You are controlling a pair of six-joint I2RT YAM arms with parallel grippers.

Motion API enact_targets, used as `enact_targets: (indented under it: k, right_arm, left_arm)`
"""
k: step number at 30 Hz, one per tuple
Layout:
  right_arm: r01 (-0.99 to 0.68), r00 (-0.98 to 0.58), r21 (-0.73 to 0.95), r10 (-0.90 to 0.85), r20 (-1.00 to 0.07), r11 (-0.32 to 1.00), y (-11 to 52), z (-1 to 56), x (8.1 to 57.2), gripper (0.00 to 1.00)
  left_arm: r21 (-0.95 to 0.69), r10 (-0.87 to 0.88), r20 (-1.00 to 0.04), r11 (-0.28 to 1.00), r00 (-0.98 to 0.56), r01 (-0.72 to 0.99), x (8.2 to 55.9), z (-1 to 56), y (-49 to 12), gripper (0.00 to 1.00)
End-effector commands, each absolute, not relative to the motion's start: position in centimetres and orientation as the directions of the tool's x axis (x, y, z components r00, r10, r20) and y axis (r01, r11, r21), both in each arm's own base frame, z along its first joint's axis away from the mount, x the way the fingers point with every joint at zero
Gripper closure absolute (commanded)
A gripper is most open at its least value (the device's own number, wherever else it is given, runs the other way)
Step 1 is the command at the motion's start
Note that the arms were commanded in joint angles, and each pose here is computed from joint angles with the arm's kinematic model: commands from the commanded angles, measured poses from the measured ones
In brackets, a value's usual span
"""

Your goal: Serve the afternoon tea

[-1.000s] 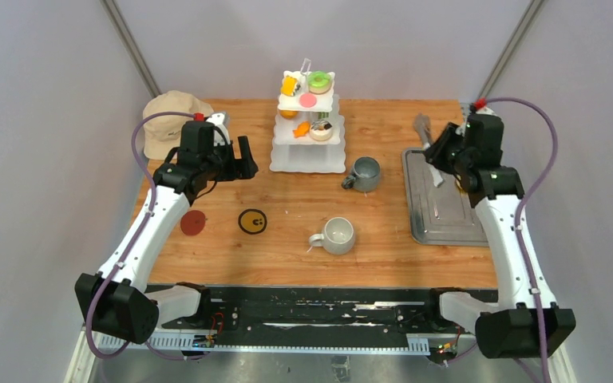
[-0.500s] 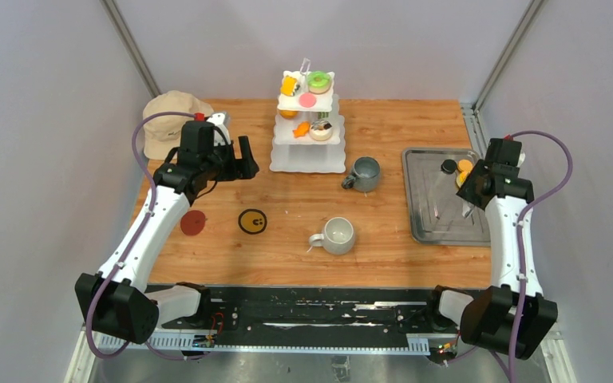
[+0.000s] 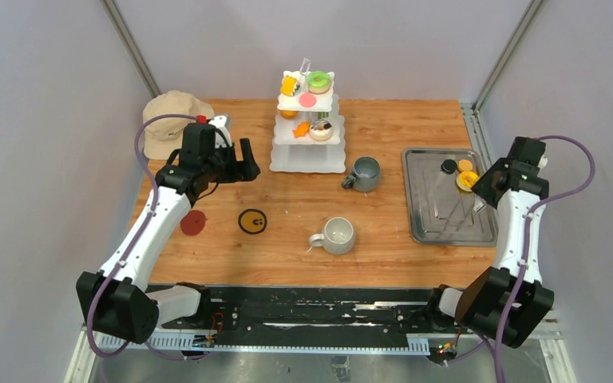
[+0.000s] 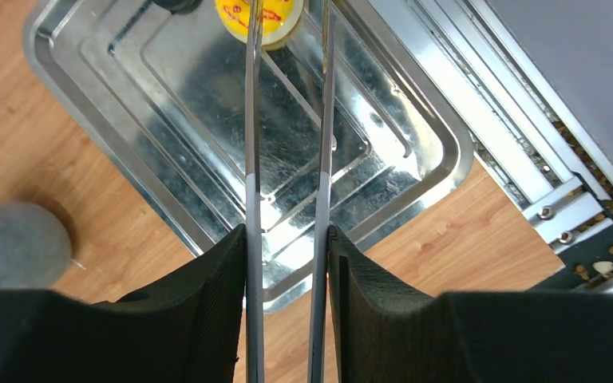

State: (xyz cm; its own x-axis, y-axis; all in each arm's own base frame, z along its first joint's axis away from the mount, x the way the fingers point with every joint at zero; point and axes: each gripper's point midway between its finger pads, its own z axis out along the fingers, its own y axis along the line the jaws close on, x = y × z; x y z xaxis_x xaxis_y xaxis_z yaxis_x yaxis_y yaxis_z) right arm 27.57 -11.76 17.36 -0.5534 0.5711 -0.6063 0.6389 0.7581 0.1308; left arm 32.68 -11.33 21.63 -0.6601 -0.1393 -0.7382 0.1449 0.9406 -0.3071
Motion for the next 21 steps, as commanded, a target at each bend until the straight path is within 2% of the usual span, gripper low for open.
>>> enact_targets:
  k: [1, 9, 21]
  right_arm:
    - [0.625, -0.439, 0.302, 0.644, -0.627, 0.72, -12.2, 19.4, 29.9, 0.62]
    - [0.639, -0.427, 0.329, 0.677, -0.6, 0.695, -12.9, 18.2, 31.1, 0.61]
    - [0.681, -0.399, 0.342, 0.719, -0.569, 0.648, -14.0, 16.5, 29.9, 0.63]
  left_arm:
    - [-0.323, -0.142, -0.743, 0.932, -0.655, 0.165, 33.0, 21.6, -11.8, 0.12]
    - [-0.326, -0.145, -0.743, 0.931, -0.654, 0.164, 33.2, 21.6, -11.9, 0.12]
    - [-0.329, -0.146, -0.737, 0.93, -0.66, 0.161, 33.4, 21.4, -12.0, 0.12]
